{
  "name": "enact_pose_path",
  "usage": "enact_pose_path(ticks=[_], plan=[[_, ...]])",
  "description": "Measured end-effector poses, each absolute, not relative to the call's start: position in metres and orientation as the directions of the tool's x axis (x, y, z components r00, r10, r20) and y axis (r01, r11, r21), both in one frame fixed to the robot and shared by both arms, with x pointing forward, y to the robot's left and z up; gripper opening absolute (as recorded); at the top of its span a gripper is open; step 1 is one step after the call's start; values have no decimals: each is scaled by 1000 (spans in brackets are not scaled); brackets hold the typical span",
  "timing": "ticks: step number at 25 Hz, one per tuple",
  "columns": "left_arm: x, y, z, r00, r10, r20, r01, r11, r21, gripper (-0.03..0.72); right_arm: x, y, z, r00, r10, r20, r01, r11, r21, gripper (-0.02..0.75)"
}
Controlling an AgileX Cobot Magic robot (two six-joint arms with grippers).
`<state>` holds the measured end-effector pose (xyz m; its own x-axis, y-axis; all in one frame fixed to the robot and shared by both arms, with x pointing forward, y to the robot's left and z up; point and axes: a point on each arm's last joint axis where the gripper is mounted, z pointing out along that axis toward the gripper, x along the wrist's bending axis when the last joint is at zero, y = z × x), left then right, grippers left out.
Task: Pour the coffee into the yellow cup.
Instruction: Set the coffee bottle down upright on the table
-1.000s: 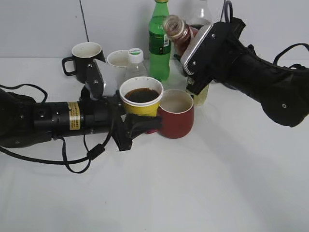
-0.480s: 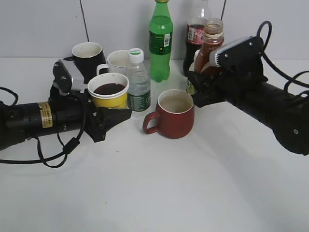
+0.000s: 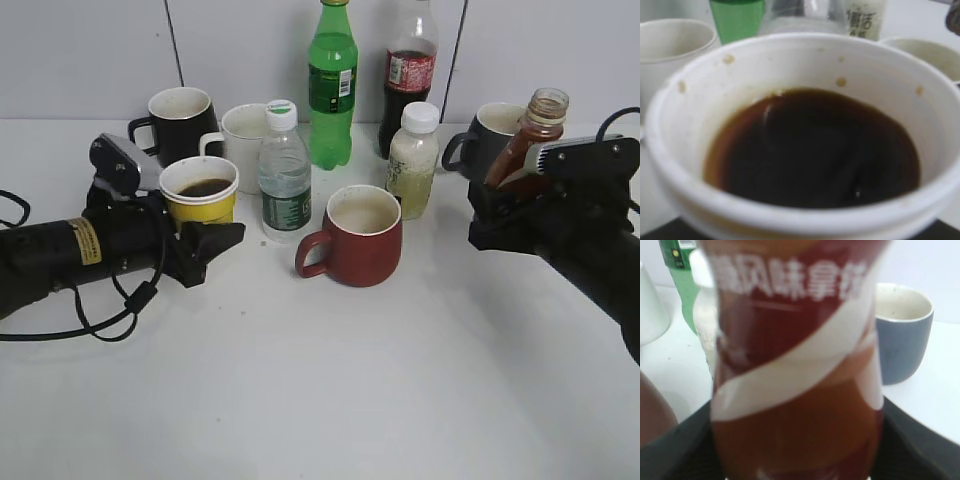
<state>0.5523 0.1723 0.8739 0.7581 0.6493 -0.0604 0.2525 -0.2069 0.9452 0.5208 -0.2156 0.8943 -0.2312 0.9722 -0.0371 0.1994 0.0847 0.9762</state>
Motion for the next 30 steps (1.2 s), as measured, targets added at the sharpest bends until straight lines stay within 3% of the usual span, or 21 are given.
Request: enact_pose_path(ticks=[8,30], plan=[[556,174,857,735,677,-24,208,-191,959,416,520,-216,869,-229,973,-44,242,101,965,505],[570,172,823,728,685,-31,240,-212,947,421,520,-216,867,-229,972,-45,246,103,964,504]])
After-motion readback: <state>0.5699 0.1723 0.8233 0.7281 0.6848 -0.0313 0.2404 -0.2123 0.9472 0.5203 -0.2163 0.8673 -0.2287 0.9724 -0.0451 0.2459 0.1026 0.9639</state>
